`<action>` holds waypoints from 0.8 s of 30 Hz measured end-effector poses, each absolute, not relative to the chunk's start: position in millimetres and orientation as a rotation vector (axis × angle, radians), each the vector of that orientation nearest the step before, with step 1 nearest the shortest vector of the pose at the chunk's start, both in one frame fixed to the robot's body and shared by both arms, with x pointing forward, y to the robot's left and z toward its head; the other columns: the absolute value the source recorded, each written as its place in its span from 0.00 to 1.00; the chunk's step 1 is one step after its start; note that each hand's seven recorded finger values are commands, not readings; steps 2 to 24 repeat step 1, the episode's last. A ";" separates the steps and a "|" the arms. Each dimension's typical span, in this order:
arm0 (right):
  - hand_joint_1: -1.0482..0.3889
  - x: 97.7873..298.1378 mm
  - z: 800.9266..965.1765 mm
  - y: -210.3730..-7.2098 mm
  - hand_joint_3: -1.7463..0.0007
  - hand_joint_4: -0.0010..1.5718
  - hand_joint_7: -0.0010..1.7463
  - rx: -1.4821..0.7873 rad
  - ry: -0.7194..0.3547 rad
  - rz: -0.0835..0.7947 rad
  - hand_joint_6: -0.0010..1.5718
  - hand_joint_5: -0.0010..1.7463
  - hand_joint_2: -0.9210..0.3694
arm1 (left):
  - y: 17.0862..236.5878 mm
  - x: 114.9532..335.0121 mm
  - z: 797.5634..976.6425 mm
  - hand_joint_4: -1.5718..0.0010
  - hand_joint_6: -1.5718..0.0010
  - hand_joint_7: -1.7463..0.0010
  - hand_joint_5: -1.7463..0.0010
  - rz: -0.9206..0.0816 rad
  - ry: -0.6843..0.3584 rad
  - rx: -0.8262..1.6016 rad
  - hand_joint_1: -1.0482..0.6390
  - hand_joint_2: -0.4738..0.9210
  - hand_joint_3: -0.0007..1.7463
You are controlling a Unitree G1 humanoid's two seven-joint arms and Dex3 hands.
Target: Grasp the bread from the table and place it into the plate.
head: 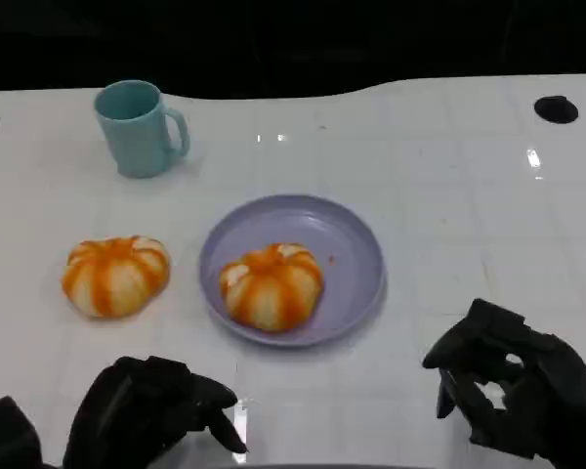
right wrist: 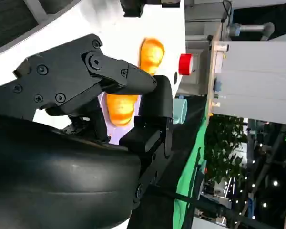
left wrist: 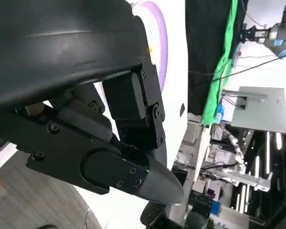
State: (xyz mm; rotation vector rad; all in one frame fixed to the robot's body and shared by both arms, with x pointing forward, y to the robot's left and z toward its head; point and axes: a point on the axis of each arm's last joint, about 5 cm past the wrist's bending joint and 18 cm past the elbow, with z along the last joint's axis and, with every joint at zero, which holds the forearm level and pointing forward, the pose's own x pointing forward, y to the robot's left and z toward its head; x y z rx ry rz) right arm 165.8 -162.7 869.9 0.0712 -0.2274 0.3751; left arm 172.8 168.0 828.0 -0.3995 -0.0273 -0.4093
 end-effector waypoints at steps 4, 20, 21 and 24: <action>0.52 166.1 870.2 -162.2 0.59 0.42 0.77 0.073 -0.230 0.376 0.42 1.00 0.15 | 168.2 172.8 827.4 0.20 0.01 1.00 0.50 -0.407 -0.026 -0.401 0.08 0.95 0.00; 0.52 166.1 870.2 -162.2 0.59 0.42 0.77 0.073 -0.230 0.376 0.42 1.00 0.15 | 168.2 172.8 827.4 0.20 0.01 1.00 0.50 -0.407 -0.026 -0.401 0.08 0.95 0.00; 0.52 166.1 870.2 -162.2 0.59 0.42 0.77 0.073 -0.230 0.376 0.42 1.00 0.15 | 168.2 172.8 827.4 0.20 0.01 1.00 0.50 -0.407 -0.026 -0.401 0.08 0.95 0.00; 0.52 166.1 870.2 -162.2 0.59 0.42 0.77 0.073 -0.230 0.376 0.42 1.00 0.15 | 168.2 172.8 827.4 0.20 0.01 1.00 0.50 -0.407 -0.026 -0.401 0.08 0.95 0.00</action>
